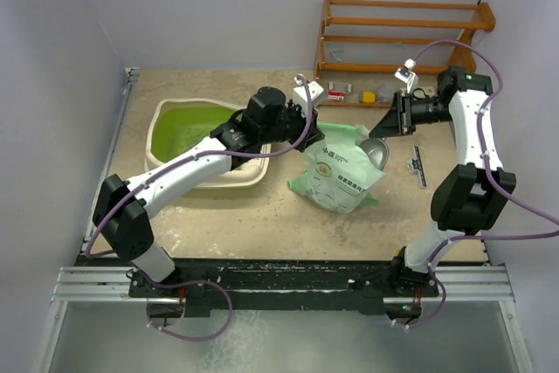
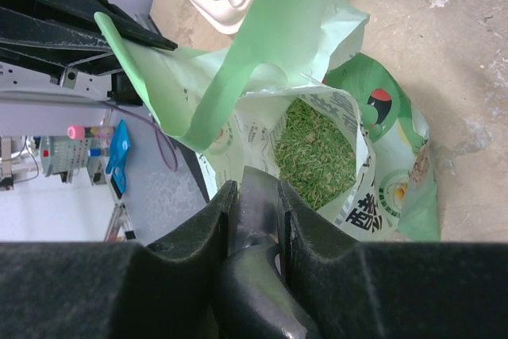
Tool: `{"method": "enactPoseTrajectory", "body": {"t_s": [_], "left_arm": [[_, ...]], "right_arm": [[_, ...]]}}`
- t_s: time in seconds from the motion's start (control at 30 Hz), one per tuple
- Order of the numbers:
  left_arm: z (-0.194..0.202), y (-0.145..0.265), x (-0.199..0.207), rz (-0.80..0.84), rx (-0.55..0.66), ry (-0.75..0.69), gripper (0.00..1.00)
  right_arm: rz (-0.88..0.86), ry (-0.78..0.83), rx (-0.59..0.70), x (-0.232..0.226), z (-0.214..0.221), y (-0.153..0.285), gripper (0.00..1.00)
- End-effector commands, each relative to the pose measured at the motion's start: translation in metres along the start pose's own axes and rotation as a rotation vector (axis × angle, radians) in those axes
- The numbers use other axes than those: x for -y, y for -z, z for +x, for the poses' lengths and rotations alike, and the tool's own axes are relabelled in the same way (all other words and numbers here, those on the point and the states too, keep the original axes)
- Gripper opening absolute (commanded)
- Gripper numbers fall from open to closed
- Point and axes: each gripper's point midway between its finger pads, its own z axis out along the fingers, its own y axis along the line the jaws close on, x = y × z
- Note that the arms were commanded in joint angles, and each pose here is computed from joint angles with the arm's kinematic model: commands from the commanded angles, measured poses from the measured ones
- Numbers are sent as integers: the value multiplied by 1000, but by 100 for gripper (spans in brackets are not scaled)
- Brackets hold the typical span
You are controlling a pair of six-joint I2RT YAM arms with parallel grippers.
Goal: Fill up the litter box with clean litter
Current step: 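Scoop the cat litter from the cat litter bag.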
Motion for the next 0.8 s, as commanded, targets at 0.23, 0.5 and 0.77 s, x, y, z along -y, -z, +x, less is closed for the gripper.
{"method": "enactPoseTrajectory", "body": {"t_s": [0.23,0.5,0.77], "left_arm": [[-61,29,10,-9,196,-45,6],[-65,40,12,-18,216,-36,6],[-70,46,13,-26,241,-35,6]], "right_arm": [[-95,-125,109,-8,-15,13,0],[-92,-128,163,7,-31,16,0],[-72,-124,229,12,-52,32,0]]}}
